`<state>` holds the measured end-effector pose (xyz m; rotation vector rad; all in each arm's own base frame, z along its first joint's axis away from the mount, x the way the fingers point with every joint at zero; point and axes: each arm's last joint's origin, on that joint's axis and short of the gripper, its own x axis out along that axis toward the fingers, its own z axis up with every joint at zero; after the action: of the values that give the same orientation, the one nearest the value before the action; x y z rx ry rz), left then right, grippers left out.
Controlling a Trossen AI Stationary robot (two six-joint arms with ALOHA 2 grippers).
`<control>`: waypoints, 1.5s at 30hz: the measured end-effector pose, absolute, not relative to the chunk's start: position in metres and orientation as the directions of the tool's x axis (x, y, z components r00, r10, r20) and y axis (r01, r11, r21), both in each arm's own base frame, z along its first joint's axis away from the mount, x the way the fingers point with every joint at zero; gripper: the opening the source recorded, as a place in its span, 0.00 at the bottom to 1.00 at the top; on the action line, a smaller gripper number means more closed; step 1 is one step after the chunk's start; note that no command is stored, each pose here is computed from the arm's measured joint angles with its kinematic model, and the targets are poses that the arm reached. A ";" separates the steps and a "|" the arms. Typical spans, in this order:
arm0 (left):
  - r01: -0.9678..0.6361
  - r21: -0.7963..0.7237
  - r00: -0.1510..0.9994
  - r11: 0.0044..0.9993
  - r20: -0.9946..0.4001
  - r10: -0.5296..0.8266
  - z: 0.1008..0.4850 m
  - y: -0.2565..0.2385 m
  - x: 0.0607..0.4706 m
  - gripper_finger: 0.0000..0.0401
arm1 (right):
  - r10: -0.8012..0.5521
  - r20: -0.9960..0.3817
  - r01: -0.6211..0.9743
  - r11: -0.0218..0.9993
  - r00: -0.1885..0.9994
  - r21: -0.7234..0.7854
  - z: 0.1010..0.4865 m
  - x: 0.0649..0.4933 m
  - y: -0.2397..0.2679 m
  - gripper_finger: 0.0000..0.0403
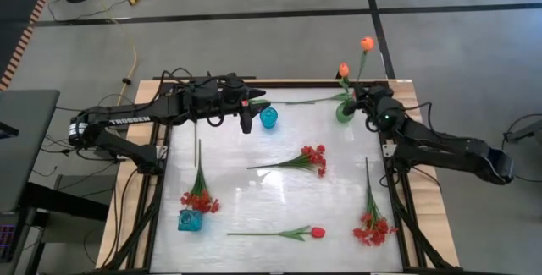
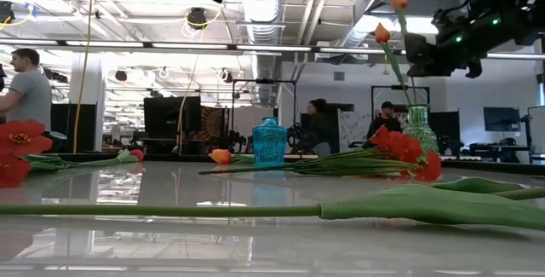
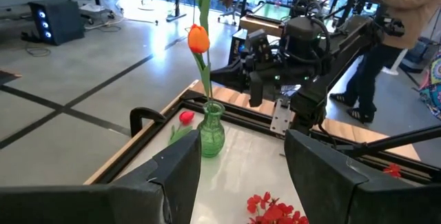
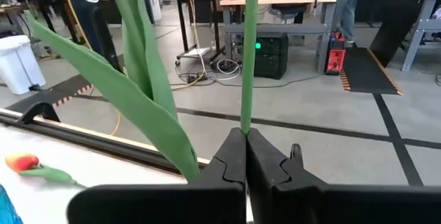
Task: Sort flowers into vase by color
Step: Put the bottom orange tulip into the green vase, then put the orange tulip into the green vase
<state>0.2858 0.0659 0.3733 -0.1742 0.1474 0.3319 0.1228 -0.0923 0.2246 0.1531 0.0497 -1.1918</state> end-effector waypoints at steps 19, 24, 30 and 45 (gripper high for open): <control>-0.337 -0.145 0.933 0.930 -0.182 0.310 0.372 0.066 0.286 0.49 | -0.907 -0.111 0.912 0.410 0.406 -0.012 0.226 0.126 -0.087 0.35; -0.330 -0.142 0.929 0.933 -0.222 0.295 0.368 0.065 0.285 0.49 | -0.886 -0.171 0.892 0.447 0.432 -0.065 0.229 0.125 -0.080 0.40; -0.309 -0.143 0.926 0.940 -0.272 0.262 0.364 0.064 0.284 0.49 | -0.856 -0.279 0.861 0.486 0.435 -0.148 0.242 0.123 -0.073 0.42; -0.372 -0.119 0.775 0.920 -0.586 0.238 0.334 0.069 0.266 0.49 | -0.593 -0.473 0.663 0.748 0.652 -0.023 0.288 0.118 -0.042 0.41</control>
<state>0.2659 0.0692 0.3344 -0.2348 0.5992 0.3336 0.1183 -0.0418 0.2877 0.1573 0.4787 -0.7161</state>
